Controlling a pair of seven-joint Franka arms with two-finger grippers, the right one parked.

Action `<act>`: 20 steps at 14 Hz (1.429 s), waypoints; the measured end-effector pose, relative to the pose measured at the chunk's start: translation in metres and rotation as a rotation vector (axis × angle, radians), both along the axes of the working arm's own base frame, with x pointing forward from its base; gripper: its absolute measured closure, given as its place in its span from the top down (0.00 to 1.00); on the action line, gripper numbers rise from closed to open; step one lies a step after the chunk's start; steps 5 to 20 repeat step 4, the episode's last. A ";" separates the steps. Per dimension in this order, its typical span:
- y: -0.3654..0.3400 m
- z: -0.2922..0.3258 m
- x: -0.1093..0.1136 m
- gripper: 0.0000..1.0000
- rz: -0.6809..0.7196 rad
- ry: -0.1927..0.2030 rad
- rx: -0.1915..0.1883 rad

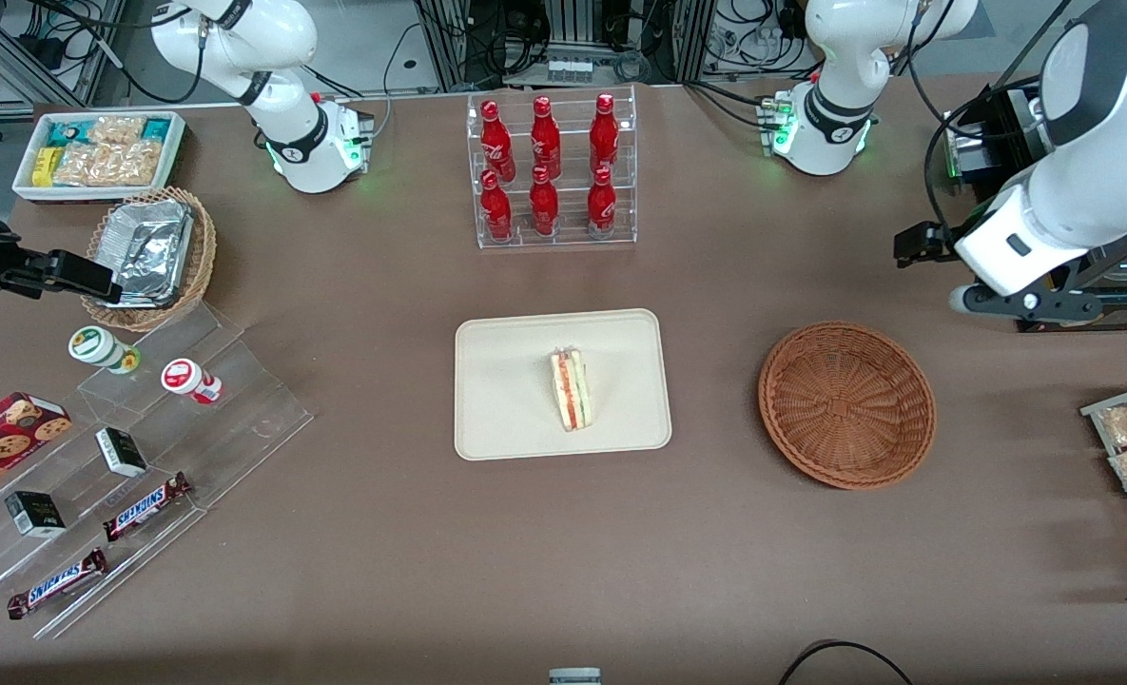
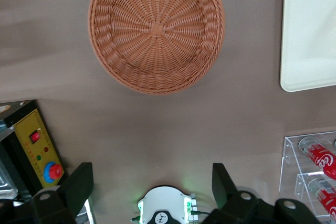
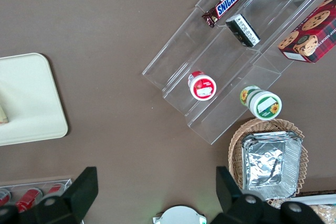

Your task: Place sandwich from basket to tray

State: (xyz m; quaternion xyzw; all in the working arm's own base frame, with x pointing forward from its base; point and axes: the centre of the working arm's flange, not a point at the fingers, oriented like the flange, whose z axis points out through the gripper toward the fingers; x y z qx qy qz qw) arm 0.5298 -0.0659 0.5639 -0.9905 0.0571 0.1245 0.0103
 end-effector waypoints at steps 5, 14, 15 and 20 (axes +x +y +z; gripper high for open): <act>0.036 0.022 -0.007 1.00 0.022 -0.014 -0.008; 0.036 0.022 -0.007 1.00 0.022 -0.014 -0.008; 0.036 0.022 -0.007 1.00 0.022 -0.014 -0.008; 0.036 0.022 -0.007 1.00 0.022 -0.014 -0.008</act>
